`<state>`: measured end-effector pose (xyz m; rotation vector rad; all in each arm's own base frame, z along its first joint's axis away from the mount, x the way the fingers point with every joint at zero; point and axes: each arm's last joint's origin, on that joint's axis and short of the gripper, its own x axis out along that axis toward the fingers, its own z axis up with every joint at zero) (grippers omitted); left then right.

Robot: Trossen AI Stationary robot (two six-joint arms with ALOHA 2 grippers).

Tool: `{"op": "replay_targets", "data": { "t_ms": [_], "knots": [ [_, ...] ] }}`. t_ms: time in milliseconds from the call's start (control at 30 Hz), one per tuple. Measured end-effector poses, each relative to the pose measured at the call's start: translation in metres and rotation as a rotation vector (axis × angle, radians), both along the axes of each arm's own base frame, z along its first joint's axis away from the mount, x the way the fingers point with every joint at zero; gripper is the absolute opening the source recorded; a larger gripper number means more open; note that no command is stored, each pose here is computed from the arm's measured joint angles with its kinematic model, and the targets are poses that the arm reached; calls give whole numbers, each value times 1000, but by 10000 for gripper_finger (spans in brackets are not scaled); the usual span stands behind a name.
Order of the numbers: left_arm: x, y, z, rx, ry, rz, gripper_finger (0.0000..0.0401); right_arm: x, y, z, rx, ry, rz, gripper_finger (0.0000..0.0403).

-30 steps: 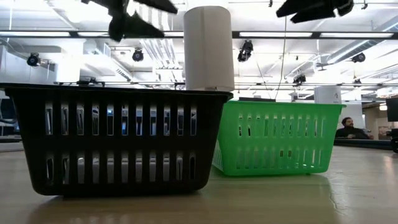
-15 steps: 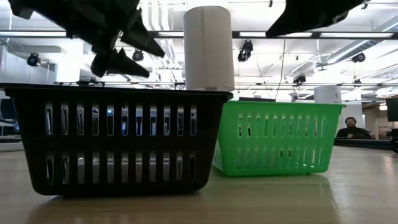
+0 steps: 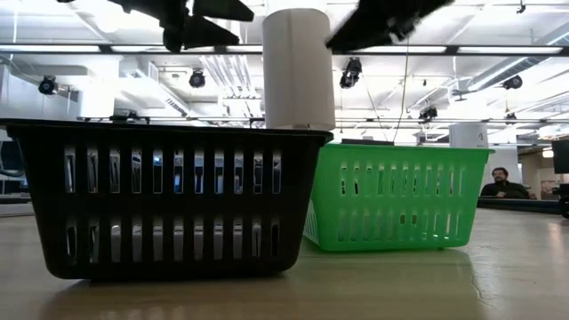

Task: Pick & Place Office items
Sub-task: Put the white black charger adapter into the green bin

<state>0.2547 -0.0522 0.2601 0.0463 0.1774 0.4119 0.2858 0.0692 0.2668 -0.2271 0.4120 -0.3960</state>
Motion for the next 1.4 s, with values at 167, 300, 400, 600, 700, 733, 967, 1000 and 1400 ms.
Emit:
{"op": "replay_targets", "data": {
  "t_ms": [167, 300, 400, 600, 700, 733, 967, 1000, 1400],
  "knots": [
    [2, 8, 2, 8, 0, 23, 352, 4, -2, 4, 4, -18, 82, 392],
    [2, 14, -2, -40, 26, 54, 352, 0, -5, 2, -20, 18, 26, 392],
    [4, 23, -1, -106, 57, 109, 352, -4, -7, 1, -5, 38, 5, 392],
    [0, 37, -1, -284, 173, 260, 351, -14, -11, 11, 19, 29, -13, 392],
    [-1, 40, 1, -366, 156, 310, 351, -21, -14, 15, 41, 27, -31, 392],
    [-1, 42, 3, -394, 152, 318, 351, -23, -15, 16, 52, 31, -39, 392],
    [10, 57, 2, -609, 203, 307, 351, -44, -23, 17, 130, 97, -110, 392],
    [13, 60, -1, -641, 219, 301, 351, -47, -24, 17, 140, 103, -118, 392],
    [66, 85, -31, -838, 513, 335, 351, -64, -29, 13, 207, 153, -223, 392]
  ]
}}
